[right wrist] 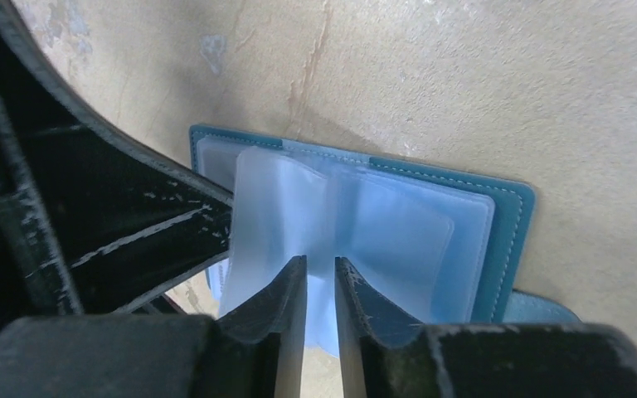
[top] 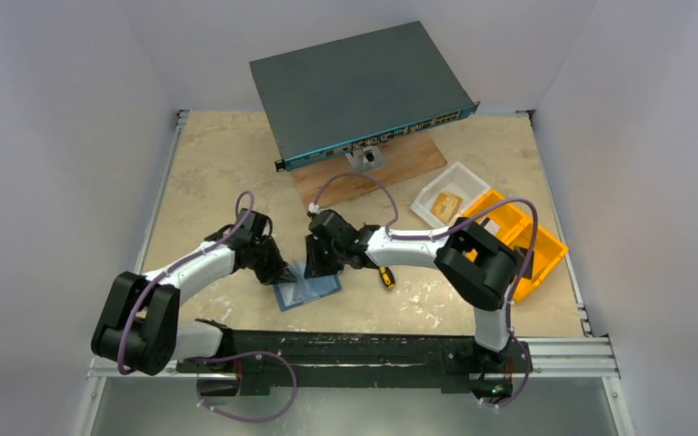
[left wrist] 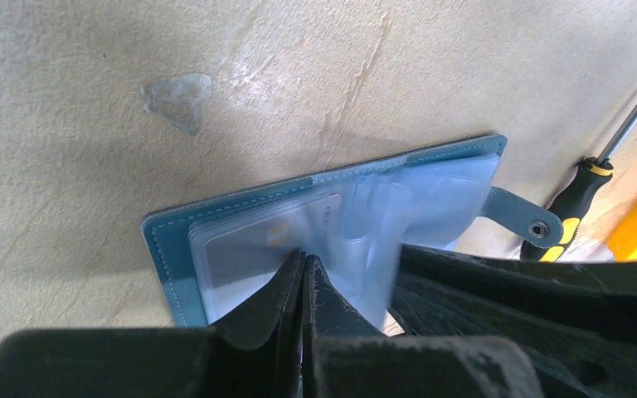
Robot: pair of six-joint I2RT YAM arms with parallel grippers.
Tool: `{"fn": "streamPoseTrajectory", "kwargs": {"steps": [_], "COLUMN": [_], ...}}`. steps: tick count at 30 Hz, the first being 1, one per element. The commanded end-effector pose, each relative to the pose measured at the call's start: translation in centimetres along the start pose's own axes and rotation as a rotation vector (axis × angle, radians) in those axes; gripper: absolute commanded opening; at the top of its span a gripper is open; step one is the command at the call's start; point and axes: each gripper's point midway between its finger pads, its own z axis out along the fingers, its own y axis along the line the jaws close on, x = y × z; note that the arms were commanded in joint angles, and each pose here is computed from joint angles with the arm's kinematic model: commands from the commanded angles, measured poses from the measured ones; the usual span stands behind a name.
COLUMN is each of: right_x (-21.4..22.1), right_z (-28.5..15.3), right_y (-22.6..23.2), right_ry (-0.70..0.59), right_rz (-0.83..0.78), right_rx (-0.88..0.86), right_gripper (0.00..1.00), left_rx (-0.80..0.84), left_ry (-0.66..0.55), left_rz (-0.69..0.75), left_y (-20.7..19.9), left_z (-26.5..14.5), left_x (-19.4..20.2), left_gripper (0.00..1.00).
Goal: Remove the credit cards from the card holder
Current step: Remove the credit card from the card holder.
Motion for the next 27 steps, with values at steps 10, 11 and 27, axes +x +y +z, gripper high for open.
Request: {"fn": "streamPoseTrajectory", "kwargs": {"steps": [10, 11, 27], "right_x": [-3.8, -3.9, -4.5], "right_z": [-5.2, -5.4, -7.4], "right_y": [2.1, 1.9, 1.1], "right_ry": [-0.12, -0.126, -0.17], "right_rz": [-0.03, -0.03, -0.03], "right_rx": [0.015, 0.027, 0.081], "right_gripper": [0.29, 0.29, 0.3], "left_rx": [-0.009, 0.004, 0.094], "left_ry": [0.008, 0.007, 0.029], "left_rz": [0.015, 0.022, 0.131], "left_y": [0.0, -0.3, -5.2], "left_z": [0.3, 0.1, -0.8], "left_x": [0.1, 0.1, 0.7], "left_gripper": [0.0, 0.0, 0.0]}}
